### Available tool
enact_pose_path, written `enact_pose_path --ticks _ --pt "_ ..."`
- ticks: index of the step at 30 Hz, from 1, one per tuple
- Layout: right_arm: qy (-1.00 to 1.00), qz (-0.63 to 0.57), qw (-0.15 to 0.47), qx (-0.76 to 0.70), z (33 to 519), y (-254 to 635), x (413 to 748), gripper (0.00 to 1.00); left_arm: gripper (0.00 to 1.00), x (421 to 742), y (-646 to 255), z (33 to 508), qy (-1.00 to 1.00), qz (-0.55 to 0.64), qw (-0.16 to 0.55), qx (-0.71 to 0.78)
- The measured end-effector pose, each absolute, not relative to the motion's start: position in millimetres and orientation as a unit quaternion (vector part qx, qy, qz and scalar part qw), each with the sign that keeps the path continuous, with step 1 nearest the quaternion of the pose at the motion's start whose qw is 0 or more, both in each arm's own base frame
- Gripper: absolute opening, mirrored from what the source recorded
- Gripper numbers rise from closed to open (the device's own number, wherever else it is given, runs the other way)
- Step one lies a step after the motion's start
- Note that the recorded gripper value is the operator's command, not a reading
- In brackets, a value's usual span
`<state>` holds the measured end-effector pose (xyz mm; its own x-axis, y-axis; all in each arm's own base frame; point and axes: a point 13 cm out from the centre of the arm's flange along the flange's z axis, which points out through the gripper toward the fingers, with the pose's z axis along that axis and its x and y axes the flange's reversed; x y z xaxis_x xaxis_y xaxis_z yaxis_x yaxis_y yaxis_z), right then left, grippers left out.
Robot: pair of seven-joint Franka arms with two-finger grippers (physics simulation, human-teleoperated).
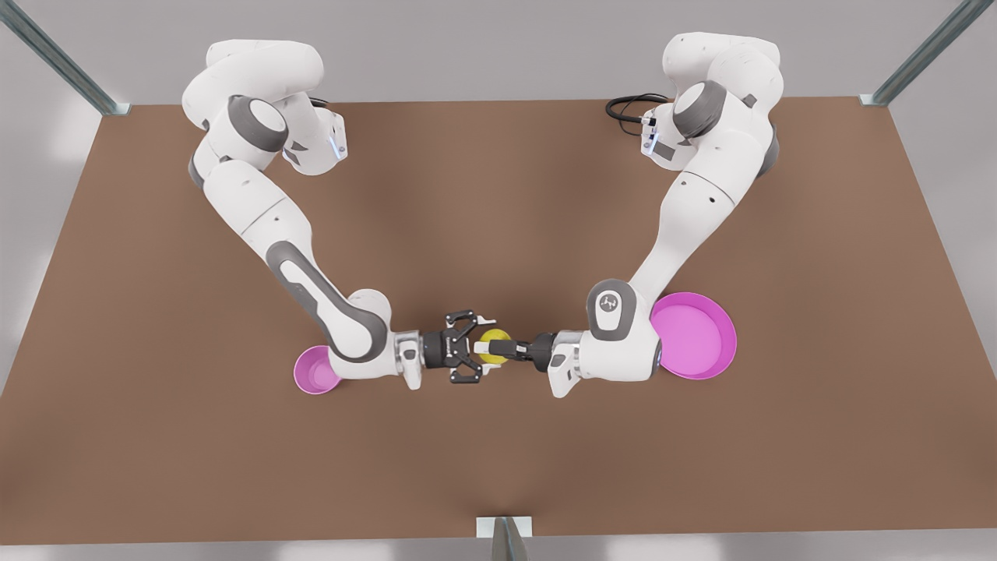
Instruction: Use the left arm to pick up the apple from the plate, transfer it to the gripper of the right arm, and then use the right arm to place it into the bowl
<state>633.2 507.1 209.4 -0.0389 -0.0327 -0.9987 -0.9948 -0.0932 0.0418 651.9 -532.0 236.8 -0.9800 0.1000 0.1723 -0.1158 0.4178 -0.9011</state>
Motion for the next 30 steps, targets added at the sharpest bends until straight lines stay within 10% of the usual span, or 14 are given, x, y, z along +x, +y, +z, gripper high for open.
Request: enact_pose_path --ticks 21,24,30 --pt "0.482 0.512 0.487 -0.518 221 523 645 0.98 0.75 656 -531 229 -0.834 0.542 0.102 0.012" --pt "0.480 0.512 0.489 -0.518 223 524 646 0.75 0.75 657 -530 226 -0.834 0.542 0.103 0.013" --pt "0.480 0.512 0.489 -0.519 223 525 645 0.69 0.81 658 -529 226 -0.834 0.542 0.103 0.014"
